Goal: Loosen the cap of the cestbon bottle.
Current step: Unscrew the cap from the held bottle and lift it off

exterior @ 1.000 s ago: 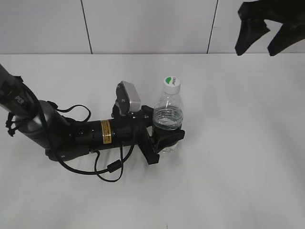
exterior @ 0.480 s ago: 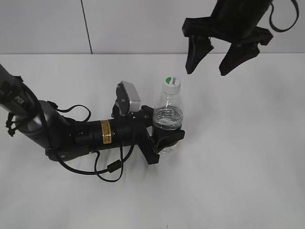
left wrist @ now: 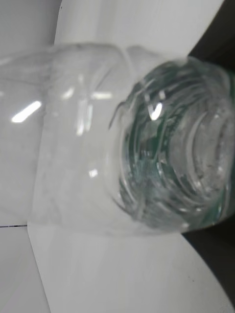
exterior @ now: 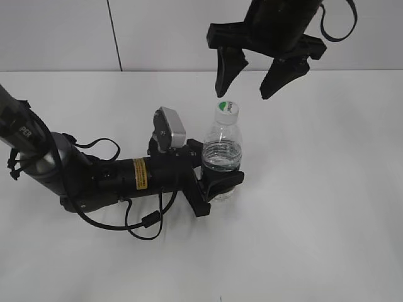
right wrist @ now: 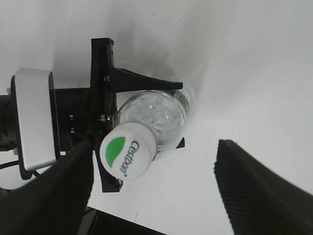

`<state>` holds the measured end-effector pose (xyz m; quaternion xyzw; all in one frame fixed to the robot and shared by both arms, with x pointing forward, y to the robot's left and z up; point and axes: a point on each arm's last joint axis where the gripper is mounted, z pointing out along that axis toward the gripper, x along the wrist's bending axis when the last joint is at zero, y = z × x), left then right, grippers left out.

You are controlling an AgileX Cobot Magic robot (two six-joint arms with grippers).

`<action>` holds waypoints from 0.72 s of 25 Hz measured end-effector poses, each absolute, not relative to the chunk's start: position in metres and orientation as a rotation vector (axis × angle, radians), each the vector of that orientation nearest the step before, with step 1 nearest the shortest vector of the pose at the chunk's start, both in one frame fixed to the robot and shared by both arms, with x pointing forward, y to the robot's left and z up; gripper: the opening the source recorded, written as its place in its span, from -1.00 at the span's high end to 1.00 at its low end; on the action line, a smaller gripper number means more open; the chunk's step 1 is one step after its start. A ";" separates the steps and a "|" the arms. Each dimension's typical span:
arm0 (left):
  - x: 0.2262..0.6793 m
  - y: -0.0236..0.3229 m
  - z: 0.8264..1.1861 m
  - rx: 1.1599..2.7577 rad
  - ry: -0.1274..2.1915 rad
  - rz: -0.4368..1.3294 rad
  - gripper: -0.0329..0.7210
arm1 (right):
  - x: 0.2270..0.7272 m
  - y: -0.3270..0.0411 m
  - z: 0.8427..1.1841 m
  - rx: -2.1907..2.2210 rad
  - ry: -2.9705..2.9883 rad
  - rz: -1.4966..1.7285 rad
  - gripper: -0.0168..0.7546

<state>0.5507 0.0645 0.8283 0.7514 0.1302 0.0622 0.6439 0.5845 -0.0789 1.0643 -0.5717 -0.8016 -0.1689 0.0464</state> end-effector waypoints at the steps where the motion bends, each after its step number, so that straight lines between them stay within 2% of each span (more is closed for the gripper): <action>1: 0.551 0.064 0.828 1.711 0.297 0.142 -0.16 | 0.584 -0.078 1.063 -1.742 -2.447 -0.513 -0.58; 11: 0.551 0.065 0.828 1.710 0.300 0.144 -0.16 | 0.586 -0.070 1.048 -1.724 -2.438 -0.461 -0.58; 18: 0.551 0.065 0.828 1.710 0.300 0.144 -0.16 | 0.587 -0.068 1.051 -1.720 -2.436 -0.480 -0.58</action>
